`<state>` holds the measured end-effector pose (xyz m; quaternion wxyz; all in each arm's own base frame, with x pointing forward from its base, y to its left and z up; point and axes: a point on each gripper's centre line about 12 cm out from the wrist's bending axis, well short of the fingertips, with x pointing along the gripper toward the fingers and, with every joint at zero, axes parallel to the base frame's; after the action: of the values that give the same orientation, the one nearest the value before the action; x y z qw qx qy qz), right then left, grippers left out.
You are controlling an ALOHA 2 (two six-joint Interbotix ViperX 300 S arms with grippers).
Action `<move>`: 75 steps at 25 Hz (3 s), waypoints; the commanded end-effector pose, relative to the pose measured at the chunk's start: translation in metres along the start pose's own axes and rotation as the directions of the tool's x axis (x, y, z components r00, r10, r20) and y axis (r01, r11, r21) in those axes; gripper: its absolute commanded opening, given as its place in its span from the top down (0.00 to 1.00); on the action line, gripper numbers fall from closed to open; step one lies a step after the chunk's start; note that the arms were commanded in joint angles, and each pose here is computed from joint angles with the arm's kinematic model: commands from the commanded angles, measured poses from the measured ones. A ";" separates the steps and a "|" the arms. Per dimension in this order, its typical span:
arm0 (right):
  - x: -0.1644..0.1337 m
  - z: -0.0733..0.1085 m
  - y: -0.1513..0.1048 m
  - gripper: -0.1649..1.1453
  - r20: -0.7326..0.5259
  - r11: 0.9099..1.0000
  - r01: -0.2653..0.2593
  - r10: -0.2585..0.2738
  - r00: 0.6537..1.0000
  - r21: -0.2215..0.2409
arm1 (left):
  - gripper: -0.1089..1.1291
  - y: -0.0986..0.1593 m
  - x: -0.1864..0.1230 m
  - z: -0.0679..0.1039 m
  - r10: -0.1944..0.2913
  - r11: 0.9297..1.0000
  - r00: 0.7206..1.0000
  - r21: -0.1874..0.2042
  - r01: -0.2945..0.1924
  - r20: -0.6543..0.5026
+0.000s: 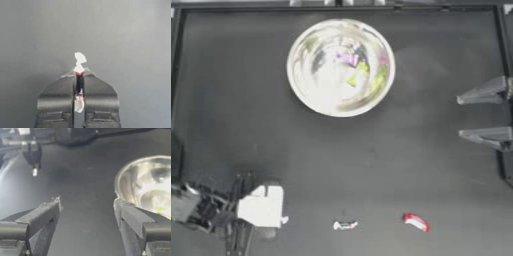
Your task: Put candies in bowl
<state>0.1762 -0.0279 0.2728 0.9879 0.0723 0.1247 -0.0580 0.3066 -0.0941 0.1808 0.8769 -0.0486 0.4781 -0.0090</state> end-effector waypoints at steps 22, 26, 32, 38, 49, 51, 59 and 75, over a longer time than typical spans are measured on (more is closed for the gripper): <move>0.001 0.004 -0.003 0.15 0.038 1.000 0.027 -0.027 0.999 0.006 | 0.68 0.197 -0.103 0.091 0.375 0.923 0.839 -0.076 -0.377 0.393; 0.001 0.004 -0.004 0.15 0.045 0.999 0.032 -0.032 0.998 0.003 | 0.68 0.222 -0.091 0.095 0.406 0.910 0.818 -0.101 -0.402 0.407; 0.001 0.004 -0.004 0.15 0.049 0.999 0.035 -0.035 0.998 0.001 | 0.68 0.258 -0.075 0.095 0.445 0.893 0.781 -0.154 -0.423 0.438; 0.001 0.004 -0.006 0.15 0.060 0.999 0.045 -0.045 0.997 0.005 | 0.69 0.281 -0.051 0.096 0.453 0.890 0.766 -0.185 -0.416 0.456; -0.007 -0.001 -0.006 0.15 0.093 0.999 0.051 -0.051 0.994 0.007 | 0.67 0.305 -0.020 0.101 0.457 0.889 0.762 -0.213 -0.405 0.459; -0.007 -0.003 -0.006 0.15 0.089 0.999 0.049 -0.049 0.995 0.009 | 0.64 0.306 -0.017 0.101 0.456 0.890 0.765 -0.212 -0.404 0.454; -0.007 -0.003 -0.006 0.15 0.087 0.999 0.048 -0.049 0.995 0.005 | 0.03 0.304 -0.019 0.099 0.457 0.889 0.765 -0.249 -0.384 0.453; -0.007 -0.002 -0.004 0.15 0.077 0.999 0.037 -0.037 0.996 0.007 | 0.10 0.210 -0.102 0.096 0.369 0.926 0.779 -0.134 -0.352 0.507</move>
<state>0.1660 -0.0308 0.2651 0.9900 0.0690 0.0928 -0.0808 0.3345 0.1467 0.2713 0.9506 0.0187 0.2431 0.1922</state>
